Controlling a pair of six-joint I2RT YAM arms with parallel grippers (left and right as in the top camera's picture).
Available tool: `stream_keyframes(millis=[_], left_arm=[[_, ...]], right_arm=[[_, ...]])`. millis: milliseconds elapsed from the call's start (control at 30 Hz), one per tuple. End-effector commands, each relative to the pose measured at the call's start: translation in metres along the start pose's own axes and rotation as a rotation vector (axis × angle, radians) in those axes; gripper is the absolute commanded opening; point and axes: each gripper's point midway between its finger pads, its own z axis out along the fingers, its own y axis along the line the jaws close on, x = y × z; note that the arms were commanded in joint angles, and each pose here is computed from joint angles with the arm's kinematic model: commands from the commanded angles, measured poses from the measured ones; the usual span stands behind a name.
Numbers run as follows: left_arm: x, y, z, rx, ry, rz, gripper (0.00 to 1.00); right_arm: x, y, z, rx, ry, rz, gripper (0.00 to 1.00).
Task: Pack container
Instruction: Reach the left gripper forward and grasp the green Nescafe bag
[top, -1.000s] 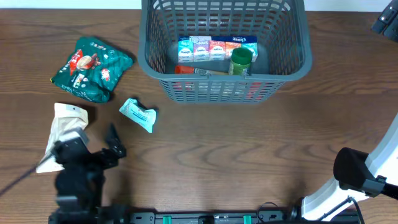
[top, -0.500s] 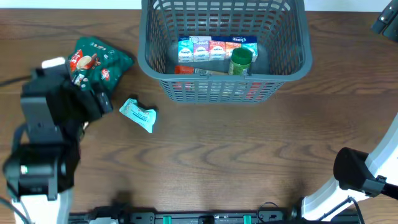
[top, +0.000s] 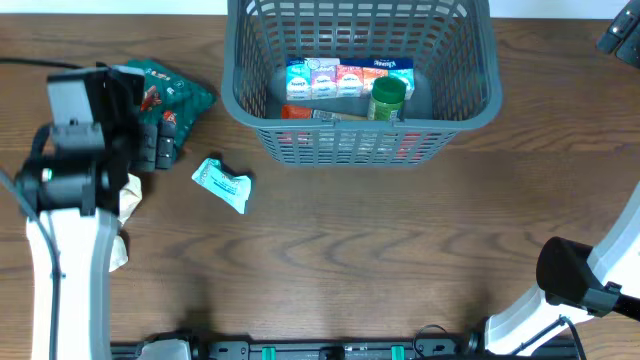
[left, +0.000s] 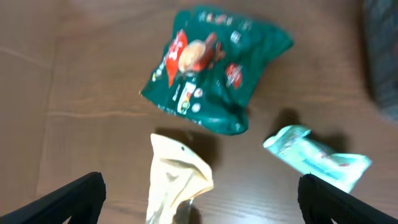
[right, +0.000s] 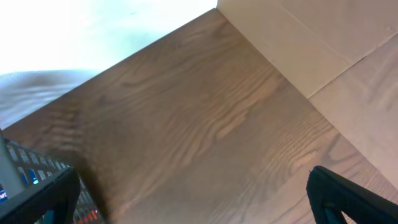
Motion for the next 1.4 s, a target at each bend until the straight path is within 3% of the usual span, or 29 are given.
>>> stream_keyframes(millis=[0, 200, 633, 1067, 1367], left_arm=[[0.003, 0.012, 0.014, -0.010, 0.045, 0.023, 0.98], [-0.004, 0.014, 0.039, 0.112, 0.079, -0.009, 0.98], [-0.034, 0.026, 0.107, 0.170, 0.176, 0.118, 0.98], [-0.008, 0.010, 0.168, 0.271, 0.294, 0.218, 0.98], [-0.007, 0.002, 0.203, 0.313, 0.274, 0.282, 0.98]], right_arm=[[0.001, -0.002, 0.002, 0.007, 0.007, 0.014, 0.99], [0.001, -0.002, 0.002, 0.007, 0.007, 0.014, 0.99], [0.001, -0.002, 0.002, 0.007, 0.007, 0.014, 0.99], [0.001, -0.002, 0.002, 0.007, 0.007, 0.014, 0.99], [0.001, -0.002, 0.002, 0.007, 0.007, 0.014, 0.99]])
